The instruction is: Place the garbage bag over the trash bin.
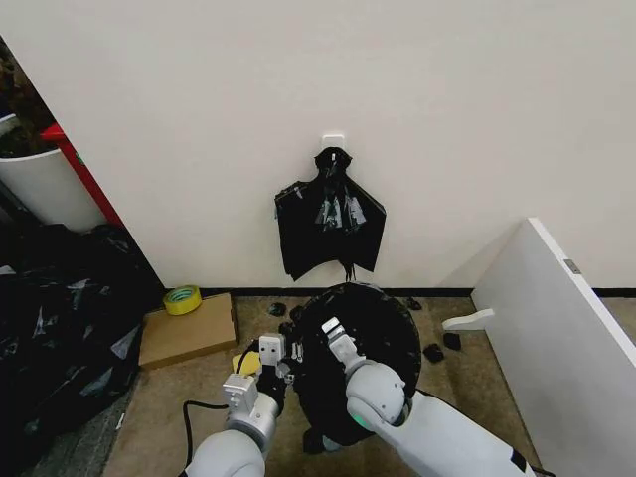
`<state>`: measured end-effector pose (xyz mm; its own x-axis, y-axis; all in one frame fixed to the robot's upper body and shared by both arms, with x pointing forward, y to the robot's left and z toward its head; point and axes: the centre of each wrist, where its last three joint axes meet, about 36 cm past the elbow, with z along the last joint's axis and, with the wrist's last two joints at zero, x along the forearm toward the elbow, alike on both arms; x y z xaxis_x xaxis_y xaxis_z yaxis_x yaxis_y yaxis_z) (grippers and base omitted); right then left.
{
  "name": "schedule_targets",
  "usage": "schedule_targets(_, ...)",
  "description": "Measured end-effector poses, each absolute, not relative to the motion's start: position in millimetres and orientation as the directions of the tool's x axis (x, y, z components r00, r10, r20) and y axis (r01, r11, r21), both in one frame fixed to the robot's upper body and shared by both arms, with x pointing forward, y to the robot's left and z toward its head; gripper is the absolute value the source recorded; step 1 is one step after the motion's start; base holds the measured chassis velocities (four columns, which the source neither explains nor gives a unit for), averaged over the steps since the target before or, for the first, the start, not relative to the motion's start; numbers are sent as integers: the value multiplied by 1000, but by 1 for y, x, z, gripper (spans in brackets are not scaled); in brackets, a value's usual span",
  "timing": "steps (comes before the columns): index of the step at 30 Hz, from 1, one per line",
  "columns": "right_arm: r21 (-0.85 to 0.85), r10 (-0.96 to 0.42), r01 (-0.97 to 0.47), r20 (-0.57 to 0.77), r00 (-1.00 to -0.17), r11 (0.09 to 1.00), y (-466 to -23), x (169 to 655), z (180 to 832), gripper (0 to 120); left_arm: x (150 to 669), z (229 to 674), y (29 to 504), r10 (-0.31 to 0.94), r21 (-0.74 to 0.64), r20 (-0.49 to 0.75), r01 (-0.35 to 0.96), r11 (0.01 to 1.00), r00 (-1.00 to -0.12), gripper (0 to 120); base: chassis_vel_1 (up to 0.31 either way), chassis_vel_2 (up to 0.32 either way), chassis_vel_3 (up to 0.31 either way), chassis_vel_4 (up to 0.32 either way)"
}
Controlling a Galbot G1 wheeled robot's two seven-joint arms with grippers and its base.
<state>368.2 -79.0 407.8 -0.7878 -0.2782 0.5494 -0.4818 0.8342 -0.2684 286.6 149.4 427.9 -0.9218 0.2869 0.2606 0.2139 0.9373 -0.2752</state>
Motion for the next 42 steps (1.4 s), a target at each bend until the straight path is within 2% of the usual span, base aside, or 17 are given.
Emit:
schedule_targets(6, -168, -360, -505, 517, -777, 847, -111, 337, 449, 22, 308, 419, 153, 226, -342, 370, 94, 935, -901, 0, 0, 0, 0, 0)
schedule_targets(9, -167, -362, -499, 502, -785, 850, -123, 328, 460, 29, 313, 417, 153, 217, -361, 399, 65, 930, -891, 0, 0, 0, 0, 0)
schedule_targets(13, -137, -403, -498, 426, -810, 856, -149, 299, 487, 48, 330, 409, 151, 177, -399, 471, -29, 916, -864, 0, 0, 0, 0, 0)
schedule_targets(15, -129, -412, -499, 411, -813, 857, -151, 296, 490, 49, 332, 409, 151, 170, -408, 482, -48, 912, -860, 0, 0, 0, 0, 0)
schedule_targets(20, -77, -430, -470, 298, -852, 879, -161, 274, 507, 72, 351, 406, 150, 149, -460, 596, -183, 869, -789, 0, 0, 0, 0, 0)
schedule_targets(22, -74, -425, -464, 292, -857, 883, -162, 273, 508, 76, 354, 405, 150, 149, -462, 609, -196, 865, -779, 0, 0, 0, 0, 0)
schedule_targets(24, -68, -417, -453, 286, -863, 889, -161, 272, 507, 86, 360, 401, 148, 155, -466, 637, -217, 858, -755, 0, 0, 0, 0, 0)
schedule_targets(28, -68, -405, -441, 290, -867, 895, -160, 274, 503, 98, 365, 389, 141, 151, -447, 671, -233, 864, -726, 0, 0, 0, 0, 0)
schedule_targets(39, -67, -389, -429, 313, -867, 901, -156, 274, 490, 100, 358, 380, 150, 119, -398, 690, -238, 886, -714, 0, 0, 0, 0, 0)
schedule_targets(42, -65, -388, -427, 314, -866, 902, -155, 275, 489, 100, 358, 379, 152, 121, -399, 687, -234, 886, -716, 5, 0, 0, 0, 0)
